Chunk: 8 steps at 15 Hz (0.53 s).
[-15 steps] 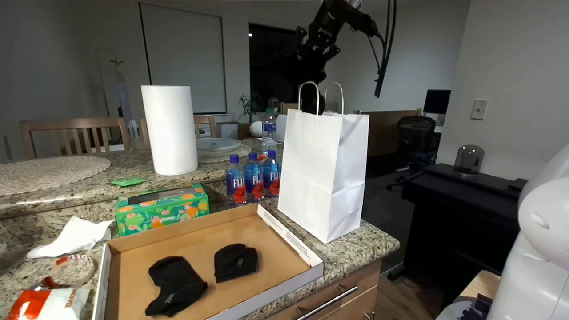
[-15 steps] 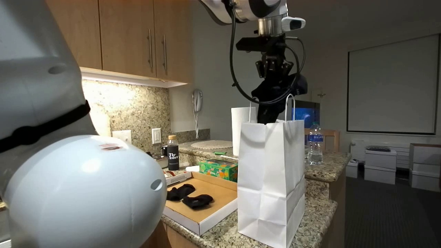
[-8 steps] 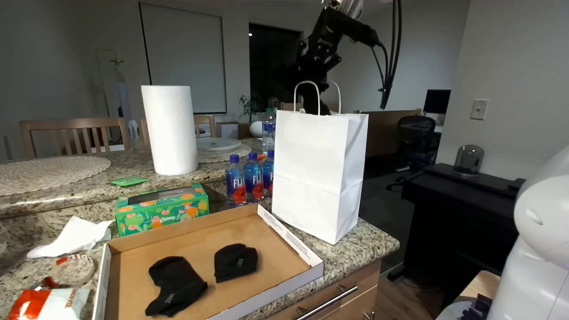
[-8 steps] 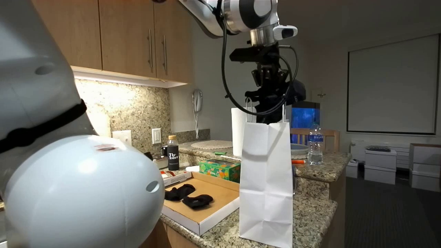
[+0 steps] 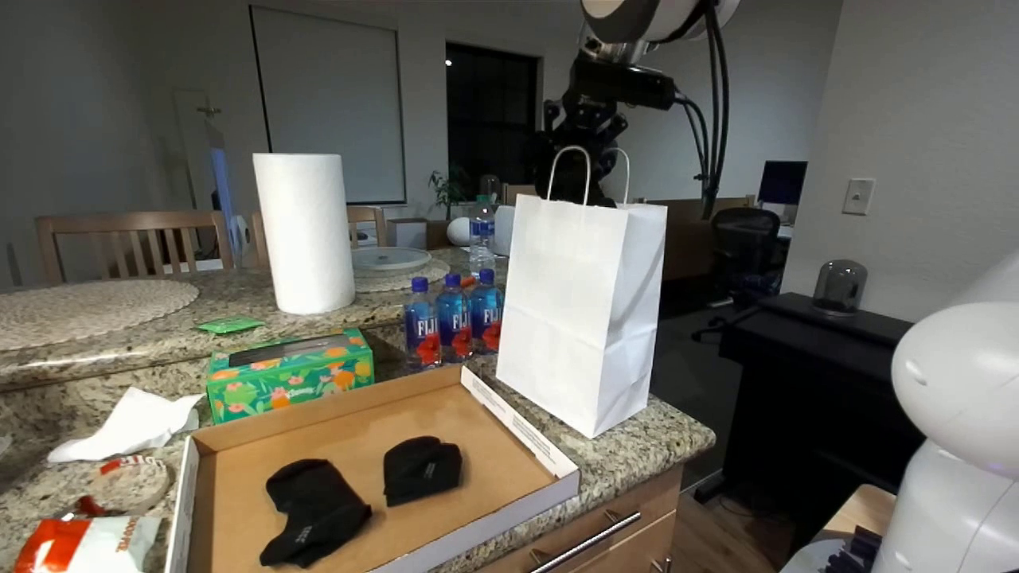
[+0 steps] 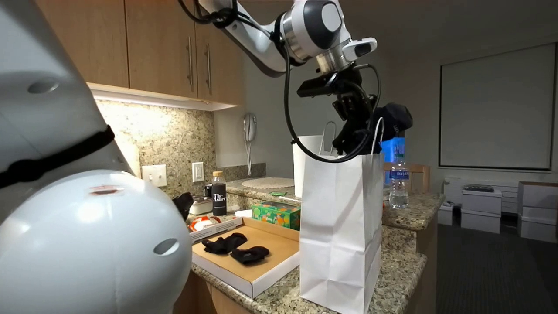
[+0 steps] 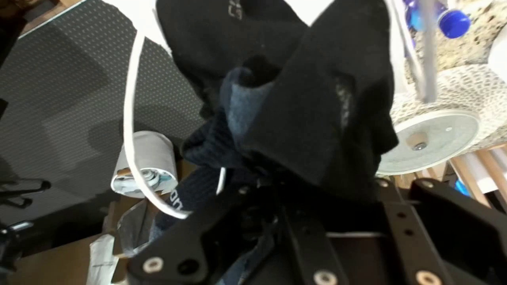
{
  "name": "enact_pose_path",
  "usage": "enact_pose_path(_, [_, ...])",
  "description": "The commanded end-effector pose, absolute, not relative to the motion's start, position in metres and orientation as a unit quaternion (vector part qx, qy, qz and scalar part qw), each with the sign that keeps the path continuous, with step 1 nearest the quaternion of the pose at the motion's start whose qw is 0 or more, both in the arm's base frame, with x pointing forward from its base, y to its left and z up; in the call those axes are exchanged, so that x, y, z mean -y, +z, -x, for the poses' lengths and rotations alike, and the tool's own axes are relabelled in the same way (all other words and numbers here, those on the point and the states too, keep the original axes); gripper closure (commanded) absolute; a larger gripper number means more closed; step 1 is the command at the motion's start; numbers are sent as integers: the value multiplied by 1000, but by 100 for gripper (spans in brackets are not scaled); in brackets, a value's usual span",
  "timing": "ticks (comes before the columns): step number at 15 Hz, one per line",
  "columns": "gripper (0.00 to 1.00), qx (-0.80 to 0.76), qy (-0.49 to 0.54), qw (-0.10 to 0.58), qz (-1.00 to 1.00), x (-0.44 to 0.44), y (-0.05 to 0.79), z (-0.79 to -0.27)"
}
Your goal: Pick up the socks on the box cover and put them in the paper bag
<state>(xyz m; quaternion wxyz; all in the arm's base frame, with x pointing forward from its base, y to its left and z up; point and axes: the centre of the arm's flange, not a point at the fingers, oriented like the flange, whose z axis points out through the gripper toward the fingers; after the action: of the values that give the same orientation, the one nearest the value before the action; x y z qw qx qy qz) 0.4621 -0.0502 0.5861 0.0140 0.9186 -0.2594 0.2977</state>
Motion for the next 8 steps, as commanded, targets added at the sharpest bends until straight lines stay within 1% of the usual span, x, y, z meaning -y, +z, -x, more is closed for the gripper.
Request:
enact_pose_path(1, [88,284,332,92,-895,25,572,-463])
enact_pose_path(5, [88,292,355,176,-871,4,558,-466])
enact_pose_path(8, [88,287,357,208,-864,-6,551,-467])
